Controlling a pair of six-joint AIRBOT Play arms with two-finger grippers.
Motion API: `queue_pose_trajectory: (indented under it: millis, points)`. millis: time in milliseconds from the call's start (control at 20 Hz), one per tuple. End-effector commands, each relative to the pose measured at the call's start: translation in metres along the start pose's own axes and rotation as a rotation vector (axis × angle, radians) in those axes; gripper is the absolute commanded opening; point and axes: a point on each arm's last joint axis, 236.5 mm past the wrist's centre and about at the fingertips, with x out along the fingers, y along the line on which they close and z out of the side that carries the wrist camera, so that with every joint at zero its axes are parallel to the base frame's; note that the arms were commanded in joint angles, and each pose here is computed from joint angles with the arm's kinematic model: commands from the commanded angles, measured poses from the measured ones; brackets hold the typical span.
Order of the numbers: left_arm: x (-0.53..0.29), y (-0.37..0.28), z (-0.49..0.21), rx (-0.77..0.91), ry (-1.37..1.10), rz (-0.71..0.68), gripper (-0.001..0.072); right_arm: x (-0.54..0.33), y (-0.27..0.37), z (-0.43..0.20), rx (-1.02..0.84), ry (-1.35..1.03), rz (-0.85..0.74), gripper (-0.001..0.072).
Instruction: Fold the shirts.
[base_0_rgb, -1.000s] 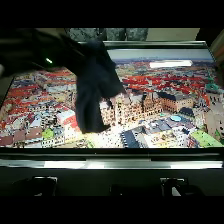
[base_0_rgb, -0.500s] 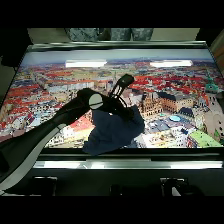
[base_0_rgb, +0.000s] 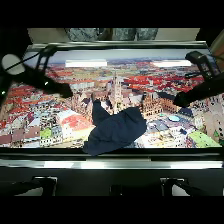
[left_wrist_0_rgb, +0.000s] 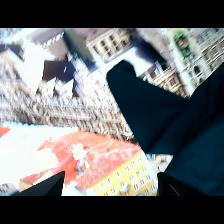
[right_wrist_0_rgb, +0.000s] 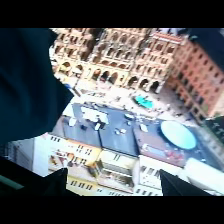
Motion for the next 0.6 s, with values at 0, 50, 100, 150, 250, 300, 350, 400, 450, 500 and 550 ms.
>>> queue_pose_trajectory:
  millis: [0, 50, 100, 150, 250, 300, 350, 400, 450, 500, 550]
  points:
    - [0.025, 0.025, -0.097, -0.298, 0.138, -0.122, 0.0684, 0.030, -0.012, -0.024, 0.188, 0.030, 0.306, 0.0697]
    - [0.041, 0.015, -0.117, -0.339, 0.139, -0.170, 0.0684, 0.028, -0.024, -0.032, 0.225, 0.026, 0.290, 0.0697]
    - [0.060, 0.000, -0.141, -0.370, 0.151, -0.223, 0.0684, 0.027, -0.034, -0.037, 0.253, 0.017, 0.279, 0.0697]
    - [0.077, -0.012, -0.163, -0.397, 0.176, -0.261, 0.0684, 0.029, -0.040, -0.040, 0.272, 0.010, 0.271, 0.0698]
    - [0.109, -0.041, -0.205, -0.424, 0.254, -0.332, 0.0684, 0.038, -0.041, -0.044, 0.285, 0.011, 0.272, 0.0698]
    - [0.120, -0.058, -0.217, -0.413, 0.271, -0.370, 0.0684, 0.045, -0.038, -0.047, 0.284, 0.024, 0.283, 0.0698]
    - [0.129, -0.075, -0.226, -0.394, 0.276, -0.400, 0.0683, 0.051, -0.034, -0.053, 0.281, 0.042, 0.297, 0.0698]
    - [0.136, -0.088, -0.230, -0.377, 0.275, -0.412, 0.0683, 0.057, -0.030, -0.057, 0.283, 0.055, 0.310, 0.0698]
    - [0.143, -0.098, -0.231, -0.345, 0.267, -0.408, 0.0683, 0.062, -0.027, -0.061, 0.287, 0.064, 0.321, 0.0698]
    - [0.148, -0.107, -0.231, -0.311, 0.259, -0.402, 0.0683, 0.066, -0.028, -0.065, 0.284, 0.076, 0.319, 0.0699]
    - [0.152, -0.114, -0.230, -0.288, 0.251, -0.399, 0.0683, 0.069, -0.027, -0.069, 0.287, 0.089, 0.319, 0.0700]
